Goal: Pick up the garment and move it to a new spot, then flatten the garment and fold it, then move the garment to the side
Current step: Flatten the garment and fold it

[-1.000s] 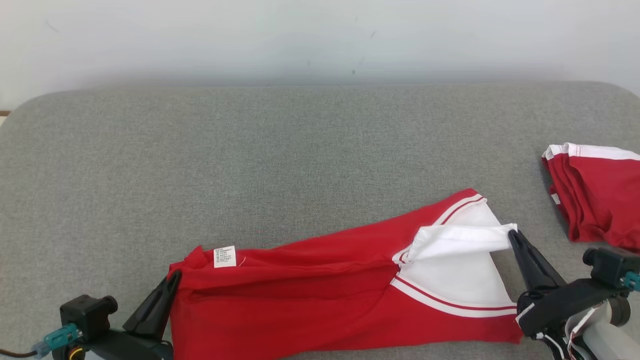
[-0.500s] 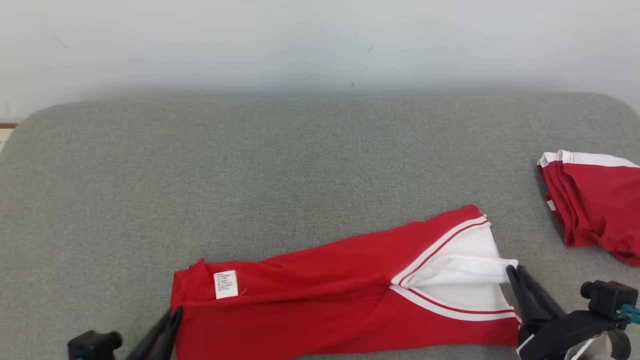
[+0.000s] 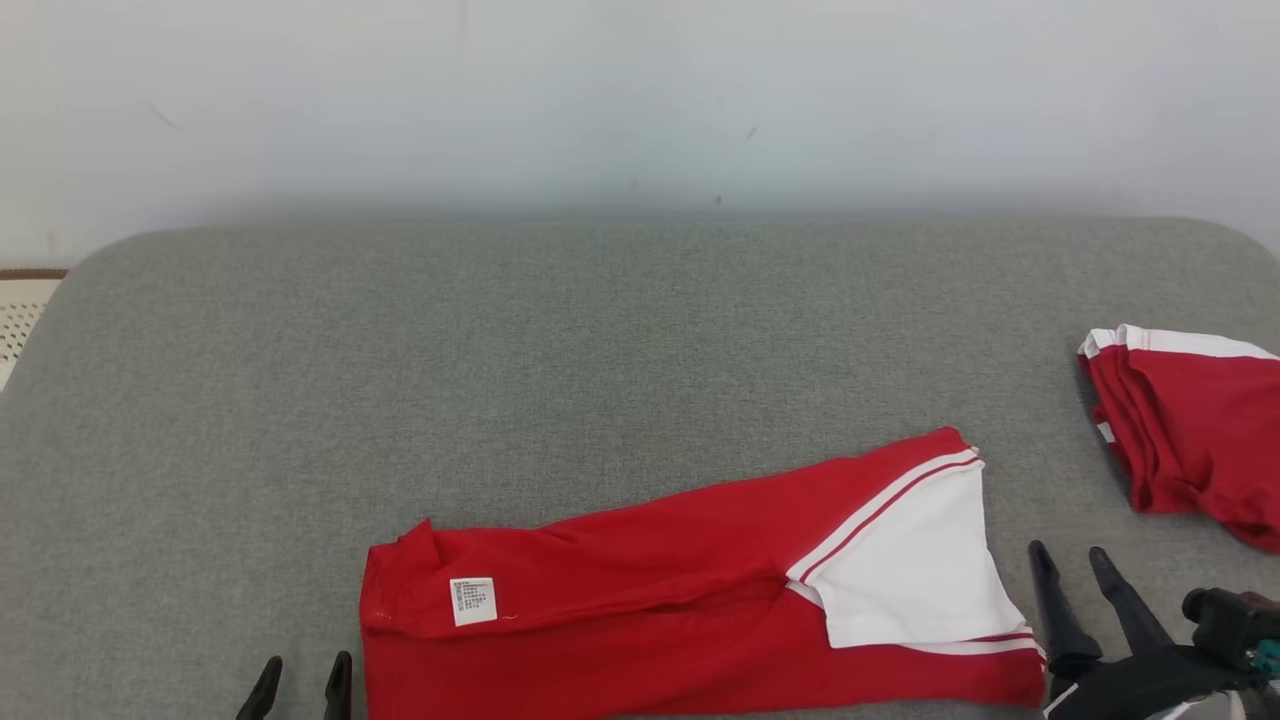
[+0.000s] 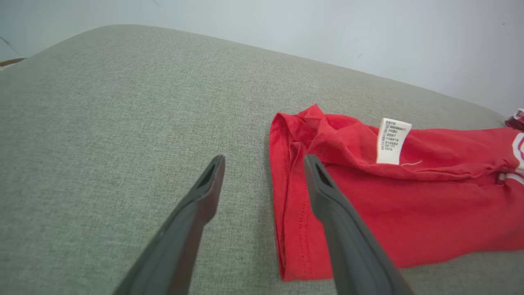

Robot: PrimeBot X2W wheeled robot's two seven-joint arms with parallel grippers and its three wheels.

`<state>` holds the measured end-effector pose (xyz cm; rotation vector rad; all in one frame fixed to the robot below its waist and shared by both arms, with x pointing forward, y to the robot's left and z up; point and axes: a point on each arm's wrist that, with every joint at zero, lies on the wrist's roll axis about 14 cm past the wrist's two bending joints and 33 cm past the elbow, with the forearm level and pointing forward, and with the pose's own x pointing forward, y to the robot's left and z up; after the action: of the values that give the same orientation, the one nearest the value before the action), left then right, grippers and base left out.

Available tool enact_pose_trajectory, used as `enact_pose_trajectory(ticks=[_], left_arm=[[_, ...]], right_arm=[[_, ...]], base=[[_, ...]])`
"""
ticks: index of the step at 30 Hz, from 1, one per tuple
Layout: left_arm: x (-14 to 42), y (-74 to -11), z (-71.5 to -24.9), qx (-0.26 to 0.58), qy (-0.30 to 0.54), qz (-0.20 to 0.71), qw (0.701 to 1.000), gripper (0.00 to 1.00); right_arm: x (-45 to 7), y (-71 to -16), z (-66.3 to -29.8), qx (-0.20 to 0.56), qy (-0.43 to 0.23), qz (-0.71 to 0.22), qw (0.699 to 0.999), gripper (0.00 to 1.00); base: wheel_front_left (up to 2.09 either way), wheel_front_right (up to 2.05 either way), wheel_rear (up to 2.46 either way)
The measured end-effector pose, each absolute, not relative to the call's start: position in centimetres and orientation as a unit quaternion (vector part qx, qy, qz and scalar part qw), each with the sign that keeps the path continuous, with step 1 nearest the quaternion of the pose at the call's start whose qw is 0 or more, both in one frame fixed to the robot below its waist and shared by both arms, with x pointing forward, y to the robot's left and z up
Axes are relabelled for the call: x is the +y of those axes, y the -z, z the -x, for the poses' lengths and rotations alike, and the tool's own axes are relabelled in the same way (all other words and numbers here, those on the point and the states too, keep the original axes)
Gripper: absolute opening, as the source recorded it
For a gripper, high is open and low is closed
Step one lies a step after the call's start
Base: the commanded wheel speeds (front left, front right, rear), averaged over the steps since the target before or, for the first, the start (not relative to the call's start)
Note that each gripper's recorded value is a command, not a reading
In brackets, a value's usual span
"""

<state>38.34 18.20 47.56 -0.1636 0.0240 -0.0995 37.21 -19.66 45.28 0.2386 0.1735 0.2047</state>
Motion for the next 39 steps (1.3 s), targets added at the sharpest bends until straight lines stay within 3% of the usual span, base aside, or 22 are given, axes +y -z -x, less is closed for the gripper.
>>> enact_pose_trajectory(ticks=[15,29,30,31,32,33,39], left_arm=[[19.7,-47.4,-37.6,0.009,0.010,0.076,0.997,1.00],[21.4,-46.6,-36.9,0.018,-0.021,0.076,0.997,1.00],[21.5,-46.7,-37.0,0.017,-0.021,0.076,0.997,1.00],[21.5,-46.8,-37.0,0.016,-0.021,0.076,0.997,1.00],[21.4,-46.9,-37.0,0.015,-0.020,0.076,0.997,1.00],[21.4,-46.9,-37.0,0.014,-0.019,0.076,0.997,1.00],[21.0,-47.2,-37.2,0.010,-0.012,0.076,0.997,1.00]], right_arm=[[-18.4,-41.3,-40.4,0.150,-0.106,-0.076,0.980,1.00],[-15.1,-37.5,-40.8,0.219,-0.148,-0.088,0.960,1.00],[-14.9,-37.5,-40.8,0.220,-0.153,-0.090,0.959,0.93],[-14.7,-37.5,-40.7,0.223,-0.155,-0.092,0.958,0.47],[-14.7,-37.5,-40.7,0.224,-0.158,-0.091,0.957,0.31],[-14.7,-37.5,-40.6,0.226,-0.159,-0.091,0.957,0.02],[-15.2,-38.4,-41.5,0.217,-0.156,-0.094,0.959,0.00]], base=[[0.00,0.00,0.00],[0.00,0.00,0.00],[0.00,0.00,0.00],[0.00,0.00,0.00],[0.00,0.00,0.00],[0.00,0.00,0.00],[0.00,0.00,0.00]])
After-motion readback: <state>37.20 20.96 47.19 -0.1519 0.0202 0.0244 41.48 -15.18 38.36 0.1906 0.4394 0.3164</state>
